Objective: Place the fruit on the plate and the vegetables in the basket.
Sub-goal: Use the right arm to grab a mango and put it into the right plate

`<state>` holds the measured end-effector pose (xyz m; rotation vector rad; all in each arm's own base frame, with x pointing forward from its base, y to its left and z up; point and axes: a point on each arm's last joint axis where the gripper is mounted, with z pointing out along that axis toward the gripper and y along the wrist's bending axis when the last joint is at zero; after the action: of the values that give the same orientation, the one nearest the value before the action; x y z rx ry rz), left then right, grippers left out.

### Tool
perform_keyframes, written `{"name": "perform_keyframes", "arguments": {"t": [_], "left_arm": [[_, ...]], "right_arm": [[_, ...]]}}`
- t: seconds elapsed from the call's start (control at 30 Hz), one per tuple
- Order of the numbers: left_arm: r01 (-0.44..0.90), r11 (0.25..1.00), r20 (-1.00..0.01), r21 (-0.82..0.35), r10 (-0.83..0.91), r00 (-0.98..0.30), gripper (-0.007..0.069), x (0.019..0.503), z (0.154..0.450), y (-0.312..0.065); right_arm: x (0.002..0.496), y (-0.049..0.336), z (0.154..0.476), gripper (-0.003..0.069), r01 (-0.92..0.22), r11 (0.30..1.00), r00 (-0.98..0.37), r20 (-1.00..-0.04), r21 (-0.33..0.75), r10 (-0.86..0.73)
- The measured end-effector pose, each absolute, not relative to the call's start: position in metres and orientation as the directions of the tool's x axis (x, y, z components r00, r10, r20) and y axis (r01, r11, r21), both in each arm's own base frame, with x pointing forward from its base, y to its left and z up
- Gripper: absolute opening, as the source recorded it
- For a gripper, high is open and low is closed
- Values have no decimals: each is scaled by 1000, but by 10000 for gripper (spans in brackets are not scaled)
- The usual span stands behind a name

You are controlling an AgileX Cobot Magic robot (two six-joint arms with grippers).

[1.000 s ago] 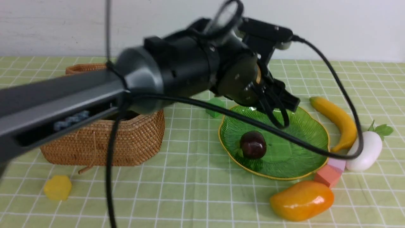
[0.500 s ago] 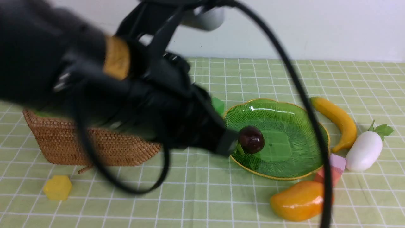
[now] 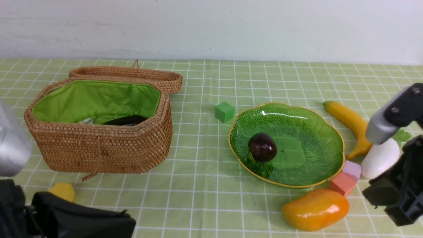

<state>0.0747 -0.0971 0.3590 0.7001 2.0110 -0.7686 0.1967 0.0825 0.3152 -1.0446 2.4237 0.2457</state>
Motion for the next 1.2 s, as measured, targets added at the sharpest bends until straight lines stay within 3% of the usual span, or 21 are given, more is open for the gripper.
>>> {"name": "perform_keyframes", "arguments": {"t": [0.07, 0.23, 0.4, 0.5, 0.67, 0.83, 1.2], "left_arm": [[713, 653, -859, -256, 184, -478, -13, 74, 360, -96], [712, 652, -859, -259, 182, -478, -13, 73, 360, -96], [713, 652, -859, -258, 183, -478, -13, 74, 359, -96], [713, 652, -859, -258, 183, -478, -13, 74, 359, -96], [724, 648, -865, -239, 197, -461, -13, 74, 359, -96], [725, 644, -864, -243, 195, -464, -13, 73, 360, -96], [726, 642, -873, -245, 179, -454, -13, 74, 361, -97]], "right_arm": [[203, 86, 309, 209, -759, 650, -555, -489, -33, -673], [233, 99, 268, 356, -921, 386, -336, -395, -50, -855], [247, 107, 240, 495, -973, 225, -196, -339, -50, -920], [249, 121, 232, 538, -987, 121, -83, -309, -109, -947], [251, 137, 228, 552, -968, -45, 100, -213, -247, -972], [259, 135, 217, 552, -957, -123, 159, -120, -264, -980], [266, 138, 202, 553, -952, -175, 203, -91, -250, -975]]}}
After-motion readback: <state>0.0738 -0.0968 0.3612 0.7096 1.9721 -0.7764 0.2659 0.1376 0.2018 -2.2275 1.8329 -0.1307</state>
